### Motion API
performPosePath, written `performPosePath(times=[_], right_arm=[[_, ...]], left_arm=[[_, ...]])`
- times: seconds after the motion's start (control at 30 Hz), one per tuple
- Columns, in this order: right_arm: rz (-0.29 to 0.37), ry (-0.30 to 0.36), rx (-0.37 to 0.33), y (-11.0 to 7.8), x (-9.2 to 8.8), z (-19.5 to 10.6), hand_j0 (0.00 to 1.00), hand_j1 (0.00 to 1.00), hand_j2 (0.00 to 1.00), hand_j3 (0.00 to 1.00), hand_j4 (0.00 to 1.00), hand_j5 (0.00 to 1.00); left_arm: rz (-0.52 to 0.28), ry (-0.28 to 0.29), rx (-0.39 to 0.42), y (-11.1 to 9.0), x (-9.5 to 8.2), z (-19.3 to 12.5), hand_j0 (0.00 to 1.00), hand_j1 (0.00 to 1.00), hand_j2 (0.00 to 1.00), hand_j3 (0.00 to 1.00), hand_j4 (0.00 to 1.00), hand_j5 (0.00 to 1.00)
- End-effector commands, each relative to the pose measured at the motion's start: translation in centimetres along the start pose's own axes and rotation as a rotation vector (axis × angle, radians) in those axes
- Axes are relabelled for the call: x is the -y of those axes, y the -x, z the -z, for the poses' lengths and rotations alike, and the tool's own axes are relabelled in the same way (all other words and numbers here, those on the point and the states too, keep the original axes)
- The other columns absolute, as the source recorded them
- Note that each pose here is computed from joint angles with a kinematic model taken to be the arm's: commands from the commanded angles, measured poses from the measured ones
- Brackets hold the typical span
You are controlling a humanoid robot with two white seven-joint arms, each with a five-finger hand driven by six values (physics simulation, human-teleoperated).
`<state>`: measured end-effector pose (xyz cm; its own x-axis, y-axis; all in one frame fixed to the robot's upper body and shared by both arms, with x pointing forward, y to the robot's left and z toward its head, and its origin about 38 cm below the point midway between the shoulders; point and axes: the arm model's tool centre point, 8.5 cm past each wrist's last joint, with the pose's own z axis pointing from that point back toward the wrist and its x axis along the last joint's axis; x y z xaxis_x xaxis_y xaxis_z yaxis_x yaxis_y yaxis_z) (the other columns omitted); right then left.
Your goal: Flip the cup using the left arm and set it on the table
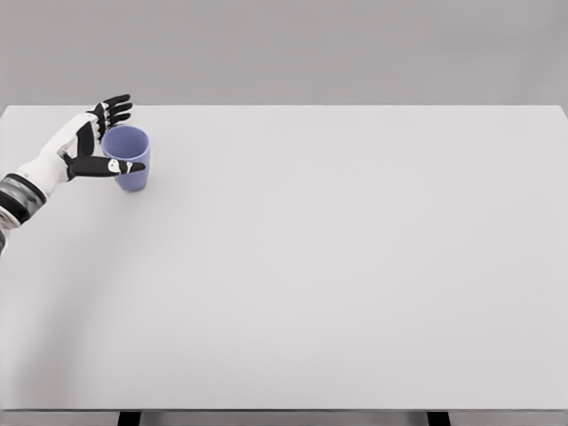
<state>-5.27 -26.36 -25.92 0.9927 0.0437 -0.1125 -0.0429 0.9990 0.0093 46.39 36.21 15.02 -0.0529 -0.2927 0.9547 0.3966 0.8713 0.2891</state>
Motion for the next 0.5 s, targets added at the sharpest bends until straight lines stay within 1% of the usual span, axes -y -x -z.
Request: performPosePath(times=[0.0, 0.2, 0.27, 0.37, 0.4, 0.47], right_arm=[[0.0, 0.0, 0.0, 0.0, 0.0, 0.0, 1.0, 1.0, 1.0, 1.0, 1.0, 1.0], [0.0, 0.0, 0.0, 0.0, 0.0, 0.0, 1.0, 1.0, 1.0, 1.0, 1.0, 1.0], [0.0, 0.0, 0.0, 0.0, 0.0, 0.0, 1.0, 1.0, 1.0, 1.0, 1.0, 1.0], [0.0, 0.0, 0.0, 0.0, 0.0, 0.0, 1.0, 1.0, 1.0, 1.0, 1.0, 1.0], [0.0, 0.0, 0.0, 0.0, 0.0, 0.0, 1.0, 1.0, 1.0, 1.0, 1.0, 1.0], [0.0, 0.0, 0.0, 0.0, 0.0, 0.0, 1.0, 1.0, 1.0, 1.0, 1.0, 1.0]], left_arm=[[0.004, -0.003, 0.0, -0.1, -0.3, -0.1, 1.0, 1.0, 1.0, 1.0, 1.0, 1.0], [0.016, -0.004, -0.002, -0.2, -0.4, -0.1, 1.0, 1.0, 1.0, 1.0, 1.0, 1.0], [0.032, -0.01, -0.012, -0.2, -1.1, -0.6, 1.0, 1.0, 1.0, 1.0, 1.0, 1.0], [0.04, -0.012, -0.018, -0.1, -1.4, -0.9, 1.0, 1.0, 1.0, 1.0, 1.0, 1.0], [0.05, -0.015, -0.026, -0.1, -1.8, -1.2, 1.0, 1.0, 1.0, 1.0, 1.0, 1.0], [0.052, -0.016, -0.023, -0.1, -1.8, -1.3, 1.0, 1.0, 1.0, 1.0, 1.0, 1.0]])
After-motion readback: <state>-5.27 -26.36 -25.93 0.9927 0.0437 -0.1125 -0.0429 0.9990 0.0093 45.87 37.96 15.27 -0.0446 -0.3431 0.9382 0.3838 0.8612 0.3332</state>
